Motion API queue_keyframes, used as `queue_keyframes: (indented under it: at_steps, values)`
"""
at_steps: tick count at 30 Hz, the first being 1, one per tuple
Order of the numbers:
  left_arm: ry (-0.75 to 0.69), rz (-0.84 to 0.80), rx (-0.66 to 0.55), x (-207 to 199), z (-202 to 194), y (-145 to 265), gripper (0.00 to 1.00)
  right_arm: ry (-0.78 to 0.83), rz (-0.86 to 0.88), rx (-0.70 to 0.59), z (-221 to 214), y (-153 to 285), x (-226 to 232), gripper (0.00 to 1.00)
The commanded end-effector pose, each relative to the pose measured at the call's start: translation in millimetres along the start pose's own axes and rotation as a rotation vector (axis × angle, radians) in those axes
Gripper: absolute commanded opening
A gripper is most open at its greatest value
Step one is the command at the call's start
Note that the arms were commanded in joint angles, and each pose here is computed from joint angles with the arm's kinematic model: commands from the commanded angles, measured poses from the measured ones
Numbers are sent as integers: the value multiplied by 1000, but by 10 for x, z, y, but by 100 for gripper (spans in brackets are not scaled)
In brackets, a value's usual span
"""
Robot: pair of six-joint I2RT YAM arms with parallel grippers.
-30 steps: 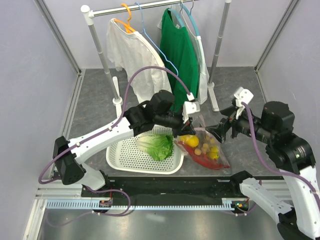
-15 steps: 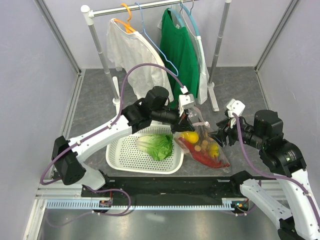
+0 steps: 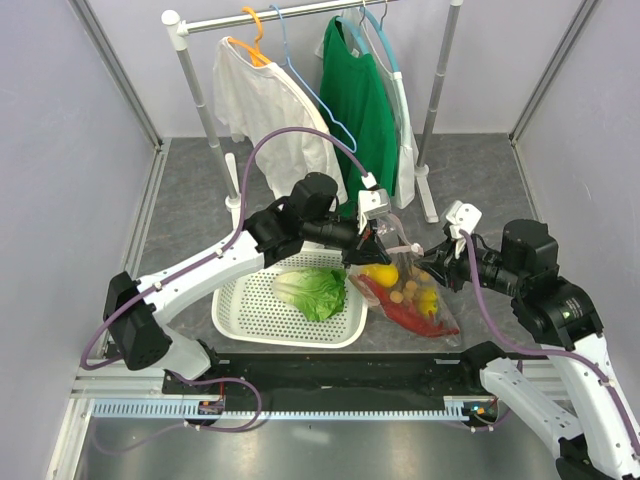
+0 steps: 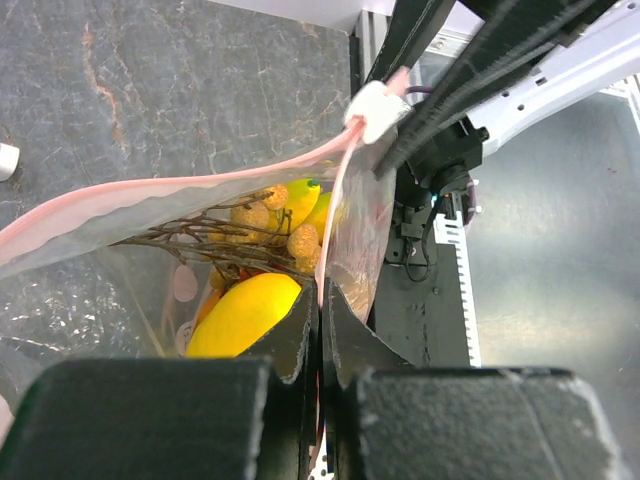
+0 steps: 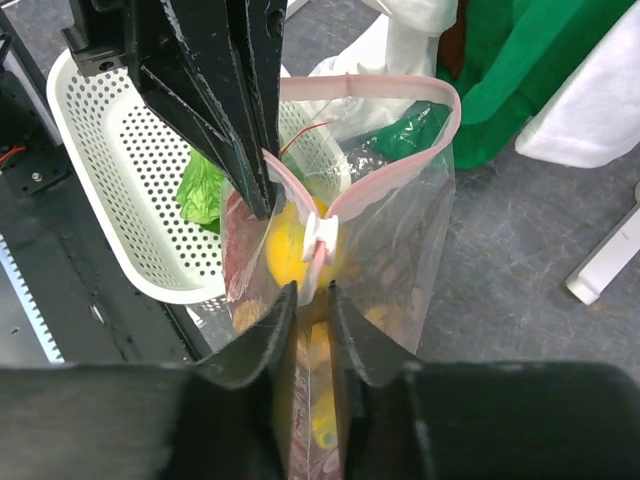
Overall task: Place the food in the zip-top bag and seal the zipper
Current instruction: Zip the zipper food storage bag at the center of the board.
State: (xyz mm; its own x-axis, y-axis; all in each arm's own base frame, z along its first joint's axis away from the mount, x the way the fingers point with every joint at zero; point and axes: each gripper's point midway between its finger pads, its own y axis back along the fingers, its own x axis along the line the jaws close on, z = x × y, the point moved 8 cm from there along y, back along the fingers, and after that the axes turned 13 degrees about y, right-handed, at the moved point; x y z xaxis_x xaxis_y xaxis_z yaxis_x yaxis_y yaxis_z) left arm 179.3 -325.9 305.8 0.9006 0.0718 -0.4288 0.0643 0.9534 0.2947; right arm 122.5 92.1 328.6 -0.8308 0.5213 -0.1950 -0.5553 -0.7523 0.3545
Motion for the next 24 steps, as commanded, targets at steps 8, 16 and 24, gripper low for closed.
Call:
queue_keyframes:
  at_steps: [8,16,24]
  values:
    - [-176,-125,-27,-252,104,219,48,88,-36,-87,105,37,-34,0]
    - [-470,-86,-132,-346,388,392,75,143,43,-119,83,98,84,0]
    - [-643,-148,-115,-322,642,100,73,183,75,-114,68,137,122,0]
